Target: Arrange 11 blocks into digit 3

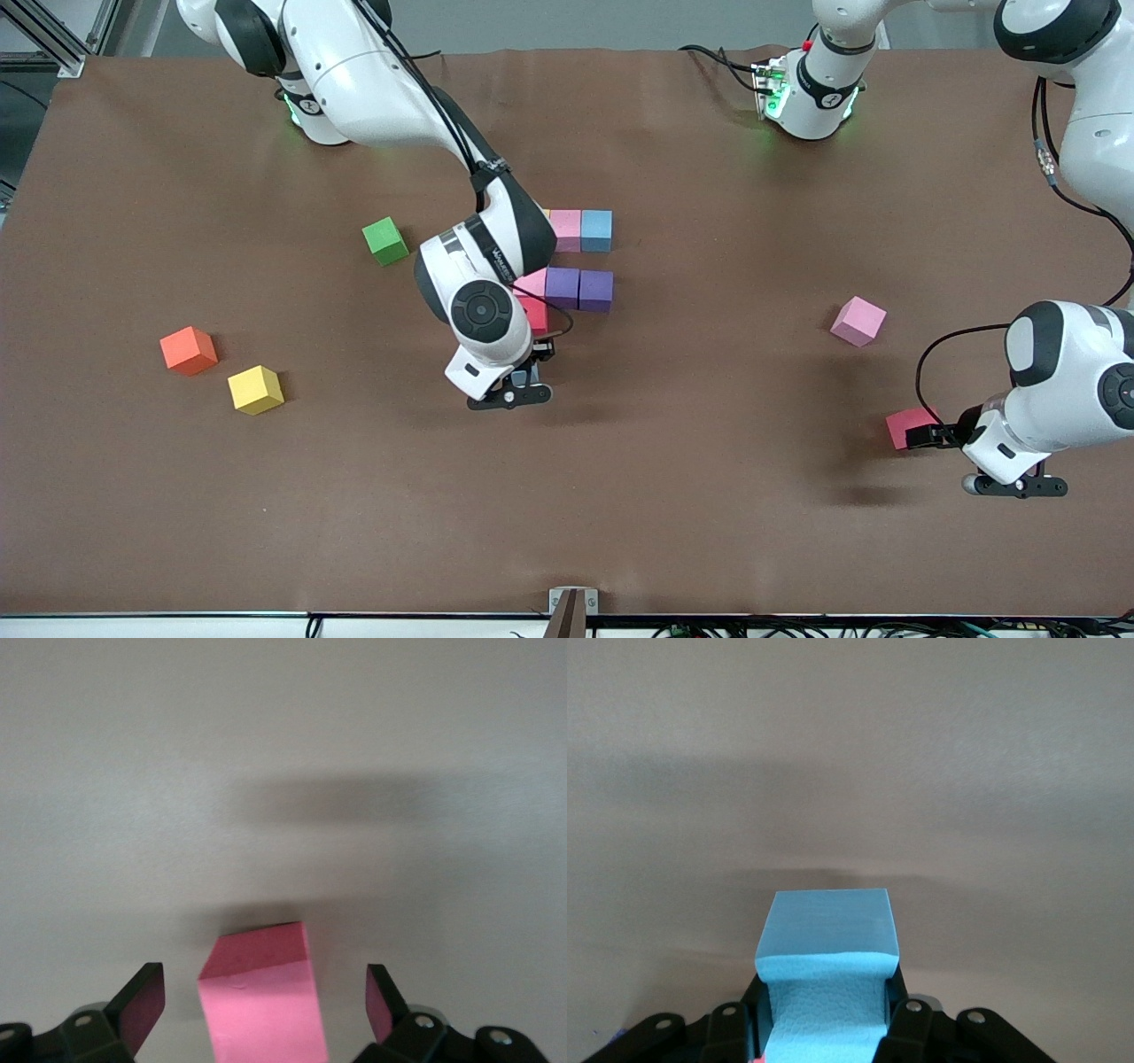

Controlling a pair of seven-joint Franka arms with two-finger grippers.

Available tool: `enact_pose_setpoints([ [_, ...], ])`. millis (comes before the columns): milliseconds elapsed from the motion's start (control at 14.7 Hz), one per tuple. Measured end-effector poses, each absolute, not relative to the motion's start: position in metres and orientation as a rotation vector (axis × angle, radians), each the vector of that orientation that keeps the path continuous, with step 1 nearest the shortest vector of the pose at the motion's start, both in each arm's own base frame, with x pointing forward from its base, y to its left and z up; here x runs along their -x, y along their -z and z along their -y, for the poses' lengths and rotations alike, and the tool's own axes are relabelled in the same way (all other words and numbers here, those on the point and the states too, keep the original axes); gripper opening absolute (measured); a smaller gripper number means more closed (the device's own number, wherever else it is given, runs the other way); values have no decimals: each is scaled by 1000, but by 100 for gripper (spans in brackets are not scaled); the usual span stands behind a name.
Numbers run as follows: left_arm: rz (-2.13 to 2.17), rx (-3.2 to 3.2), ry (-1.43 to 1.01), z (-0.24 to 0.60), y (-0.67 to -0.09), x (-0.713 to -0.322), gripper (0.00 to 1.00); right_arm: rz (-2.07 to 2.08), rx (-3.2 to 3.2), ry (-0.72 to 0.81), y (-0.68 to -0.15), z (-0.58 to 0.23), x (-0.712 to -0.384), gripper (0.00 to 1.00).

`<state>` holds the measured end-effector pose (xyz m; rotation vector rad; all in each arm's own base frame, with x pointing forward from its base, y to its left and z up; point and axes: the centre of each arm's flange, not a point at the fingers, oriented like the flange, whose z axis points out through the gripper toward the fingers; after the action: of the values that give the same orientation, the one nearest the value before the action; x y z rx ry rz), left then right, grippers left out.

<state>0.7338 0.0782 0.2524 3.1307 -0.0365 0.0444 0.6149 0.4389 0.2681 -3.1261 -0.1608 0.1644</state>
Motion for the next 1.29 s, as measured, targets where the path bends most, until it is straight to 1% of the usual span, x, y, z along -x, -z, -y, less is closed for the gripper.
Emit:
enact_pose_setpoints([
  [747, -212, -3046, 60, -82, -215, -727, 100, 66, 3152, -229, -233, -454, -599, 52],
  [883, -234, -3041, 73, -81, -210, -727, 97, 60, 3156, -249, -226, -453, -597, 52],
  [1087, -246, -3037, 82, -80, -205, -726, 66, 45, 3138, -279, -221, -456, -594, 52],
  [1155, -271, -3036, 81, -81, -207, -726, 58, 39, 3128, -289, -220, -458, -592, 52],
  [1290, -329, -3032, 83, -73, -208, -728, 56, 31, 3124, -293, -220, -459, -591, 52],
])
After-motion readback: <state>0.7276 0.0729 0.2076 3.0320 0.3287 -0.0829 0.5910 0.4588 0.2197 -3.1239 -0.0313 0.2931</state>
